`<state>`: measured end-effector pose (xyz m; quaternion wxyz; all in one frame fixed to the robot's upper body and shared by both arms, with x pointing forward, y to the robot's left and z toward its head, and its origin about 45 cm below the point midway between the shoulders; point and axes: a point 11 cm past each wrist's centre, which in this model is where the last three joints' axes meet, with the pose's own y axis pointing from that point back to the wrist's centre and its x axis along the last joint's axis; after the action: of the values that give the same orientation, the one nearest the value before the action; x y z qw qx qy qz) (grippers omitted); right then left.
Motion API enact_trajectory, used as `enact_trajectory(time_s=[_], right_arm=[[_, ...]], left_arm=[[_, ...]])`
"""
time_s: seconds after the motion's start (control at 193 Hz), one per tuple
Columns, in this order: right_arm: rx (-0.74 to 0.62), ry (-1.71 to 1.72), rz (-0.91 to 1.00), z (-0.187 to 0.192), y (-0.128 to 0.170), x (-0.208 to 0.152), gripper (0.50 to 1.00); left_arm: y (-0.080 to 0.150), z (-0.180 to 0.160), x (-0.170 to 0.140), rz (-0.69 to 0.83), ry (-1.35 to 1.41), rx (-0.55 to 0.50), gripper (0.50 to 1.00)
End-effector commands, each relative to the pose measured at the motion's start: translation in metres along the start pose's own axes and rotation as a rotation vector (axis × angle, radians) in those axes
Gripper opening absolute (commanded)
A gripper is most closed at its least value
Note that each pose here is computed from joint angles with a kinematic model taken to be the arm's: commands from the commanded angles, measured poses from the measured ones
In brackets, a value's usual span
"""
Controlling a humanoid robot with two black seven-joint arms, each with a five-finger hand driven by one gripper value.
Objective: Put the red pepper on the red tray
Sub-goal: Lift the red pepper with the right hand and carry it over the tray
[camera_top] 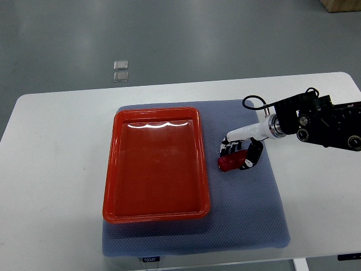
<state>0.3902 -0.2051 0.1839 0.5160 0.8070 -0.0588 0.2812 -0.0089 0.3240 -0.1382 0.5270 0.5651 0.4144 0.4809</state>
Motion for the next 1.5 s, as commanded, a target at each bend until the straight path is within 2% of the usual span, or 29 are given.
enact_trajectory(time_s=[0.0, 0.14, 0.301, 0.519, 0.612, 0.862, 1.038, 1.23, 1.495], right_arm=[[-0.009, 0.003, -0.001, 0.003, -0.001, -0.002, 0.668], [-0.019, 0.016, -0.010, 0.006, -0.003, -0.007, 0.611], [-0.025, 0.024, -0.009, 0.009, -0.004, -0.010, 0.500], [-0.029, 0.009, 0.037, 0.014, 0.012, 0.008, 0.500], [-0.010, 0.042, 0.089, 0.000, 0.027, 0.036, 0.500], [0.049, 0.061, 0.152, -0.037, 0.045, 0.081, 0.500], [0.121, 0.087, 0.147, -0.080, 0.028, 0.091, 0.500], [0.172, 0.101, 0.160, -0.122, -0.011, 0.093, 0.500], [0.191, 0.071, 0.154, -0.148, -0.069, 0.064, 0.500]], left_arm=[[0.000, 0.000, 0.000, 0.001, 0.000, 0.000, 1.000], [0.000, 0.000, 0.001, 0.003, 0.000, 0.000, 1.000], [0.000, -0.001, 0.000, 0.001, 0.000, 0.001, 1.000], [0.000, 0.000, 0.000, 0.000, -0.002, 0.000, 1.000], [0.000, 0.000, 0.000, 0.001, -0.003, 0.000, 1.000], [0.000, 0.000, 0.000, 0.000, -0.003, 0.000, 1.000], [0.000, 0.000, 0.000, 0.000, -0.003, 0.000, 1.000], [0.000, -0.001, 0.000, -0.001, 0.000, 0.001, 1.000], [0.000, 0.000, 0.000, 0.000, 0.002, -0.001, 1.000]])
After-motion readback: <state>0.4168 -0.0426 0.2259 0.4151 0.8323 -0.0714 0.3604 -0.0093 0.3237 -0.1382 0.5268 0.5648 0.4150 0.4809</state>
